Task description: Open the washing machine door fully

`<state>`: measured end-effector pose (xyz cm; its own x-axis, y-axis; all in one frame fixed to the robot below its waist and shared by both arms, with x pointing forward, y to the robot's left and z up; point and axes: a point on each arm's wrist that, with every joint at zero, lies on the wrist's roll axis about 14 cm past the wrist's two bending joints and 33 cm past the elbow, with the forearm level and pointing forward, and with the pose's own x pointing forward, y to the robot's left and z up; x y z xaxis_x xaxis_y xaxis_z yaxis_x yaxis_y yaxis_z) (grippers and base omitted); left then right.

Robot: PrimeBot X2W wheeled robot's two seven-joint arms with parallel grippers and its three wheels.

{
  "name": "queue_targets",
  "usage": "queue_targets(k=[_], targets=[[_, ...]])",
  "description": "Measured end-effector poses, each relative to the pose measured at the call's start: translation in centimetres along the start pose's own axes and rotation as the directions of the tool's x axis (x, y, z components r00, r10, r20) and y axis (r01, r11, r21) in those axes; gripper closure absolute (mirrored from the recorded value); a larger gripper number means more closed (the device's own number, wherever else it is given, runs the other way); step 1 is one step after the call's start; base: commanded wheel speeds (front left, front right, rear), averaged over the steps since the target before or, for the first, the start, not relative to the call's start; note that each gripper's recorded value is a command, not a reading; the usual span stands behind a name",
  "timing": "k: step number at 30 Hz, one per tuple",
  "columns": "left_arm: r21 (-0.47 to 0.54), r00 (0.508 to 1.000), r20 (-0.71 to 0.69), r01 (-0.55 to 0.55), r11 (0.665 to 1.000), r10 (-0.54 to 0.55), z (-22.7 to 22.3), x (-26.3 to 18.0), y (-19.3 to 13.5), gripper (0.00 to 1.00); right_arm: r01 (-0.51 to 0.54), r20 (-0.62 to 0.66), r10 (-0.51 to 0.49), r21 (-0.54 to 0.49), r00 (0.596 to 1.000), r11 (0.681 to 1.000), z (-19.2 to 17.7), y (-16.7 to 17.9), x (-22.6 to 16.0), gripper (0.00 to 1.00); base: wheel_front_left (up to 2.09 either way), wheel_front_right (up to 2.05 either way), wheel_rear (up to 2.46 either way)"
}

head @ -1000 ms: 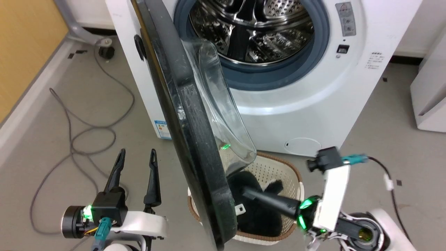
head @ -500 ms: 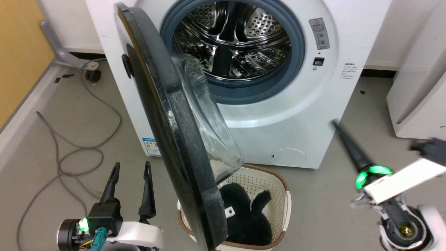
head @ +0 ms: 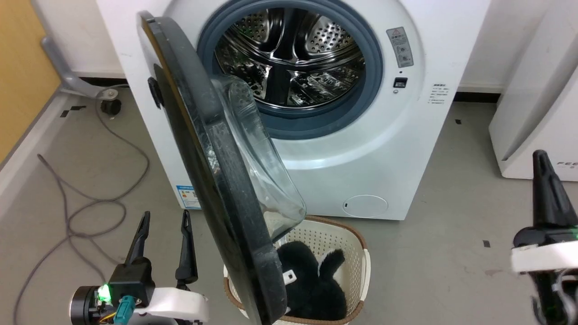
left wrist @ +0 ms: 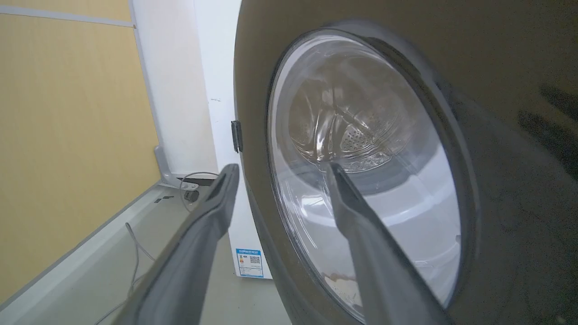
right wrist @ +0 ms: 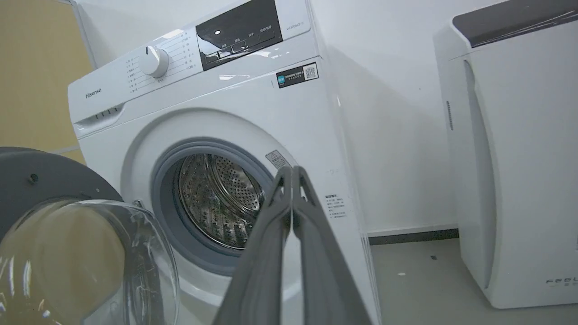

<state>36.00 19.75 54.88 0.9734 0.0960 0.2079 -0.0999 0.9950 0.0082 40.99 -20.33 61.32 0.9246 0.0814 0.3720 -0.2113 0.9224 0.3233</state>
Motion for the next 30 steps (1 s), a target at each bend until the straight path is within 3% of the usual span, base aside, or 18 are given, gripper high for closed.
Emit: queue_targets(k=[4,9,13,14,15,20,29,30], targets=[[-0.001,1.0,0.001,0.003,1.0,-0.003,0.0,0.0,-0.1,0.0,-0.017,-0.008,0.015,-0.205,1.0,0.979,-0.6,1.1,-0.9,1.0,0.0,0.0,0.0],[-0.002,1.0,0.006,0.004,1.0,-0.004,0.2,-0.1,-0.1,0.0,-0.041,-0.075,0.019,-0.296,0.997,0.954,-2.8,2.3,-2.7,1.0,0.0,0.0,0.0],[-0.006,1.0,0.012,0.007,1.0,-0.007,0.5,-0.3,-0.3,0.0,-0.041,-0.14,0.0,-0.292,0.99,0.956,-5.0,2.6,-4.4,0.98,0.0,0.0,0.0],[-0.006,1.0,0.012,0.007,1.0,-0.007,0.5,-0.4,-0.3,0.0,-0.039,-0.16,-0.008,-0.286,0.987,0.958,-5.6,2.5,-4.9,0.66,0.0,0.0,0.0],[-0.006,1.0,0.011,0.007,1.0,-0.007,0.5,-0.5,-0.3,0.0,-0.033,-0.182,-0.019,-0.278,0.983,0.96,-6.3,2.4,-5.5,0.0,0.0,0.0,0.0],[-0.007,1.0,0.003,0.0,1.0,0.0,0.3,-1.1,-0.1,0.0,-0.038,-0.254,-0.041,-0.299,0.966,0.954,-8.3,2.0,-7.1,0.0,0.0,0.0,0.0],[-0.011,1.0,0.002,-0.025,1.0,0.025,0.3,-1.3,0.6,0.0,-0.035,-0.271,-0.059,-0.33,0.961,0.943,-8.6,1.5,-7.7,0.0,0.0,0.0,0.0],[-0.01,1.0,0.001,-0.028,1.0,0.028,0.2,-1.3,0.7,0.45,-0.033,-0.267,-0.06,-0.331,0.962,0.943,-8.5,1.5,-7.6,0.0,0.0,0.0,0.0]])
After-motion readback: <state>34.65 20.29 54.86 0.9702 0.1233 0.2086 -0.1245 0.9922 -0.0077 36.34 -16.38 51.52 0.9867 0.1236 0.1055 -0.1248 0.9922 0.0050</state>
